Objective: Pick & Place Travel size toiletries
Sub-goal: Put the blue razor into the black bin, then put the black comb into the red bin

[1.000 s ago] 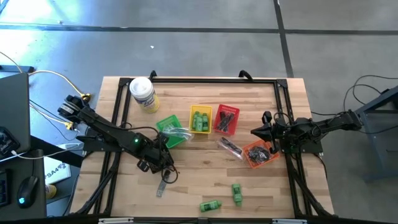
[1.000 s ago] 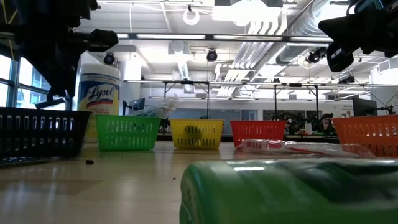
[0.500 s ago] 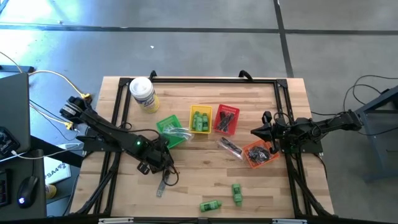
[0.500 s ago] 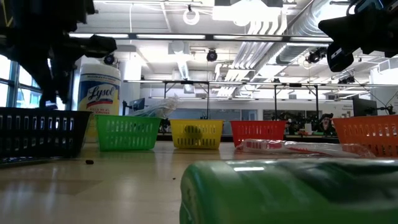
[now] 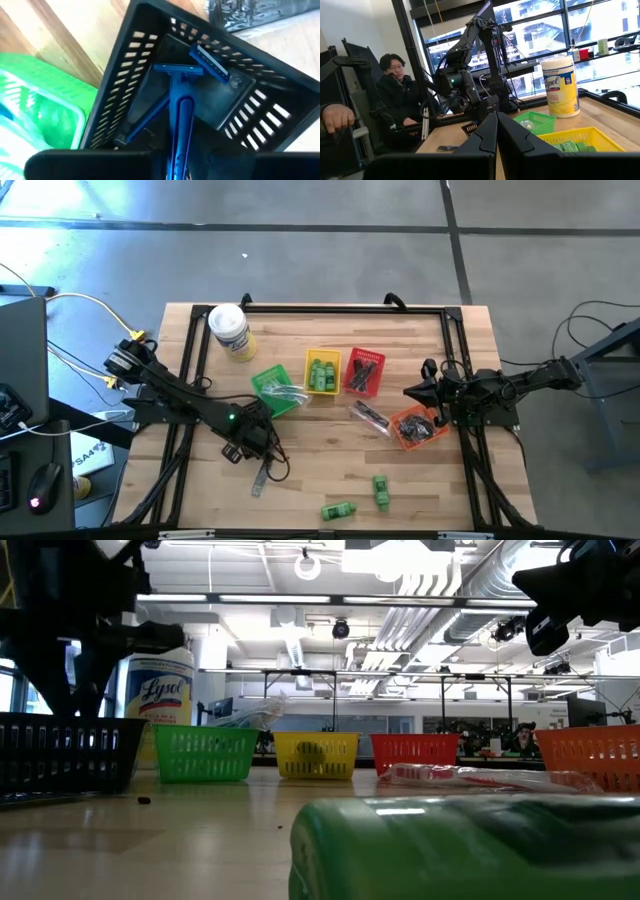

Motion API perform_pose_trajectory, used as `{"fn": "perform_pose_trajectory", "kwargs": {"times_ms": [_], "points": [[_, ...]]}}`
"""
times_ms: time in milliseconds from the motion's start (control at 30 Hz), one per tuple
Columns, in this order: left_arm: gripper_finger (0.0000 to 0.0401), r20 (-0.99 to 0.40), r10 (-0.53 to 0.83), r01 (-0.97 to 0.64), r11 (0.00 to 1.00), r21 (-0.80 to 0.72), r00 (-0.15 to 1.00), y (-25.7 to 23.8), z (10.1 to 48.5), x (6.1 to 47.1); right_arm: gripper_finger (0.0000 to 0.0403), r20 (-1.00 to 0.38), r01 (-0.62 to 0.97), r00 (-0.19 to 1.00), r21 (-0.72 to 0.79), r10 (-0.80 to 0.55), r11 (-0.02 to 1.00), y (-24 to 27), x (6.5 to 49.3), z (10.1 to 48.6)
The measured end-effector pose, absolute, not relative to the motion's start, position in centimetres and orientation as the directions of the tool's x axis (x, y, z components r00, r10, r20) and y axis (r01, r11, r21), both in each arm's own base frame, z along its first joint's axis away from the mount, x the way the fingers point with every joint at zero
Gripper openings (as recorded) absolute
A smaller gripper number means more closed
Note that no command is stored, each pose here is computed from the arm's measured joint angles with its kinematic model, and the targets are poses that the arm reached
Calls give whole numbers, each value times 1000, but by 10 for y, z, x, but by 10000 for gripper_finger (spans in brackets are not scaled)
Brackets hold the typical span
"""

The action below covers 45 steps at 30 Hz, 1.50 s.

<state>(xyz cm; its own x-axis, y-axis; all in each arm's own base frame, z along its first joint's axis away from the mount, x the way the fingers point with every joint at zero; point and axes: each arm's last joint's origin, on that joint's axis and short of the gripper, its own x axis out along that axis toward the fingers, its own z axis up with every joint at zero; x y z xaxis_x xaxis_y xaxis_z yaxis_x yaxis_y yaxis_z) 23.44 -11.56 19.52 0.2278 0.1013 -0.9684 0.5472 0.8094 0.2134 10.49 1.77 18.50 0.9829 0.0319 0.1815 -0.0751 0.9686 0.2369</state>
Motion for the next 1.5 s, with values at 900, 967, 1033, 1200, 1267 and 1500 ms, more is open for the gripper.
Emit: {"fn": "perform_pose_trajectory", "kwargs": {"times_ms": [900,967,1033,1200,1267,1500], "points": [[77,-900,-29,437,881,183,434,-136,262,238,2,190,-87,981,294,31,952,18,105,186],[61,-857,28,401,875,270,515,-134,274,224,2,180,-86,983,309,31,947,18,106,185],[36,-790,70,329,884,332,609,-128,285,206,2,178,-88,984,337,29,938,18,108,185],[8,-544,138,62,940,334,828,-100,282,161,2,114,-43,993,327,5,944,19,113,180],[8,-433,209,-67,945,319,877,-85,267,148,2,78,7,996,317,-34,949,18,116,177],[1,-146,323,-290,935,205,935,-40,224,128,2,-54,102,994,249,-91,963,20,133,179]]}}
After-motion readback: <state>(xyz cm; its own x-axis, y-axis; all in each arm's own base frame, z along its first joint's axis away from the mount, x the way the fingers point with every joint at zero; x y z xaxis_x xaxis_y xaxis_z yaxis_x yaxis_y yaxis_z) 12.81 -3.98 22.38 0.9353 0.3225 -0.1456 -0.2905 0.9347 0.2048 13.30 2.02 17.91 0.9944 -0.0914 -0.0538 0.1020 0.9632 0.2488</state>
